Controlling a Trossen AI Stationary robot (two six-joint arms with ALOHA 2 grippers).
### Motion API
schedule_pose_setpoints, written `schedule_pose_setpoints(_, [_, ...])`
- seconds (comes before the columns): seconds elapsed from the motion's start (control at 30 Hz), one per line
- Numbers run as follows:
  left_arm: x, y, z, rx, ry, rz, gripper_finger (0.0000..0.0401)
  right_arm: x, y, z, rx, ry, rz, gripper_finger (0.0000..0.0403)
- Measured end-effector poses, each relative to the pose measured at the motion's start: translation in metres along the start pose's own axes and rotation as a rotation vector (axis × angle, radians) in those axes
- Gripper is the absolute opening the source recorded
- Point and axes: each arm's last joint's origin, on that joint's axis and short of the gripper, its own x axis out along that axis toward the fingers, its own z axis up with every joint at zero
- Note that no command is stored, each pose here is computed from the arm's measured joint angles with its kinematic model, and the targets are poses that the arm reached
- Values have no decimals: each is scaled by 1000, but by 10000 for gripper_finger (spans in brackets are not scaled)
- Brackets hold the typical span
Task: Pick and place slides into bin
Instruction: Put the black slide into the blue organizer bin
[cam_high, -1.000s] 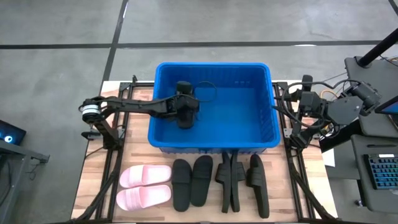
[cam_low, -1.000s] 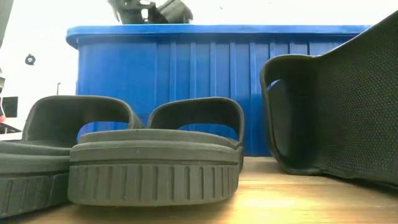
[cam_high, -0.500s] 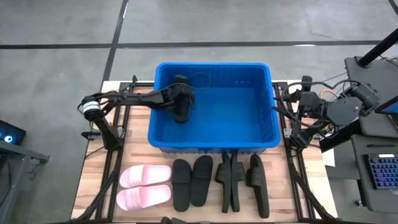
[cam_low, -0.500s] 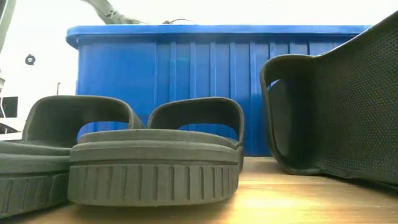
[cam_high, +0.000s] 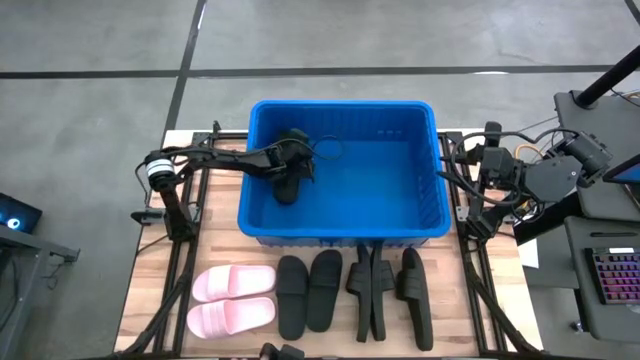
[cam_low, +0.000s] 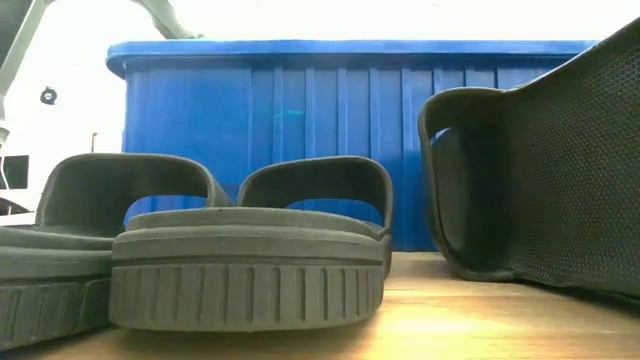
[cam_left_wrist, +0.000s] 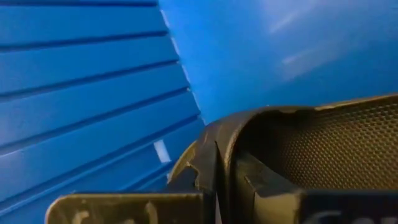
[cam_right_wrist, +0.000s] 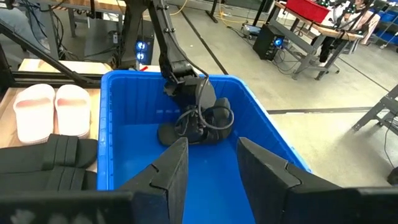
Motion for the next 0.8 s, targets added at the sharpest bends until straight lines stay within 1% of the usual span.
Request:
schedule_pose_setpoints(0.13, [2, -3, -3, 20, 1, -43, 0, 0, 0, 0, 0, 0, 0, 129])
schedule_pose_setpoints(0.33, [4, -5, -7, 11, -1, -58, 0, 0, 0, 0, 0, 0, 0, 122])
schedule_pose_setpoints(0.47, [6, -8, -9, 1, -23, -74, 0, 0, 0, 0, -1, 0, 2, 122])
schedule_pose_setpoints(0.53, [6, -9, -9, -31, -40, -78, 5, 0, 0, 0, -1, 1, 3, 124])
schedule_pose_setpoints(0.63, [7, -9, -9, -97, -48, -85, 32, 0, 0, 0, -1, 1, 3, 127])
schedule_pose_setpoints(0.8, [10, -8, -14, -116, -16, -87, 110, 0, 0, 0, 0, 1, 3, 130])
